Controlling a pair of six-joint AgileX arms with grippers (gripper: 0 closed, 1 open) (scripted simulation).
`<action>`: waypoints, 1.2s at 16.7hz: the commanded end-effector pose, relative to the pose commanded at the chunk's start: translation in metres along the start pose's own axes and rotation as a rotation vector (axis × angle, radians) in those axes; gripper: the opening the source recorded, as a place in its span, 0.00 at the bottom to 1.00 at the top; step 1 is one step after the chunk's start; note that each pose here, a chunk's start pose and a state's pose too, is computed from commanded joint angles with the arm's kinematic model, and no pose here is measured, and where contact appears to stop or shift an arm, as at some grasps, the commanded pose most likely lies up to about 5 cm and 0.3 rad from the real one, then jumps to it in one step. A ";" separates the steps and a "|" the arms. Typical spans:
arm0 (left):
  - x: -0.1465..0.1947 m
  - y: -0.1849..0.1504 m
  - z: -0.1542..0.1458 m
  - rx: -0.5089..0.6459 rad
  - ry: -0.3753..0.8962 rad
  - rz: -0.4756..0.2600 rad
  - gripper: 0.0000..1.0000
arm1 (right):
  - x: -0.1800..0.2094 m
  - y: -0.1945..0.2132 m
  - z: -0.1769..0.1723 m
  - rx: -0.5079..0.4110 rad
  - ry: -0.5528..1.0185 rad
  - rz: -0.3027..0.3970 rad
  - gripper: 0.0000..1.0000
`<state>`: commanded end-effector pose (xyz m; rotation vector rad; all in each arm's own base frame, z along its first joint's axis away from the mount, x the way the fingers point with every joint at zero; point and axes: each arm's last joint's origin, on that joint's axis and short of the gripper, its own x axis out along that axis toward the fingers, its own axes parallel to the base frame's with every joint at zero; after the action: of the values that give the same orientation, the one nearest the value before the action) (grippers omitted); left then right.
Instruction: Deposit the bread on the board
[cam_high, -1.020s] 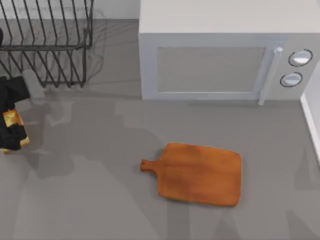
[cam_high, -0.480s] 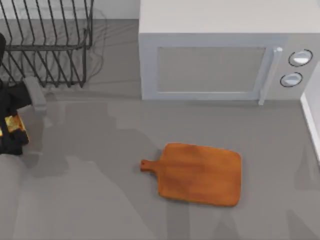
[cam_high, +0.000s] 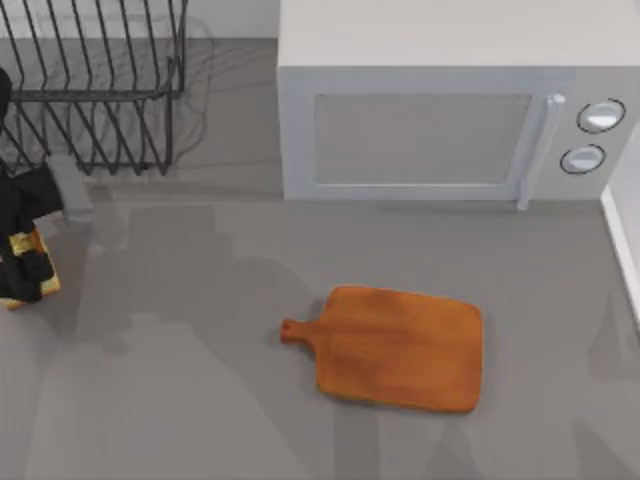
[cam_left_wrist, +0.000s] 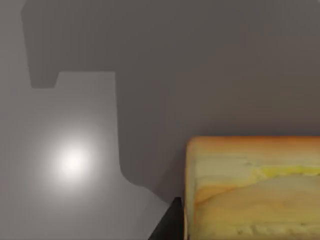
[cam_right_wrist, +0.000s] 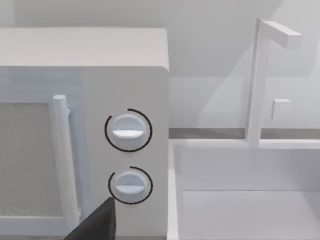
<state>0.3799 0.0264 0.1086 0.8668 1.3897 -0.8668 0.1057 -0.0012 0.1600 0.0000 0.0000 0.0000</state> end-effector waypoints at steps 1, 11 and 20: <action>0.000 0.000 0.000 0.000 0.000 0.000 0.10 | 0.000 0.000 0.000 0.000 0.000 0.000 1.00; -0.005 -0.002 0.001 -0.002 -0.006 -0.001 0.00 | 0.000 0.000 0.000 0.000 0.000 0.000 1.00; -0.087 0.000 0.001 -0.002 0.001 -0.017 0.00 | 0.000 0.000 0.000 0.000 0.000 0.000 1.00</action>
<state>0.3805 0.0258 0.1954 0.8553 1.4005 -0.8773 0.1057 -0.0012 0.1600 0.0000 0.0000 0.0000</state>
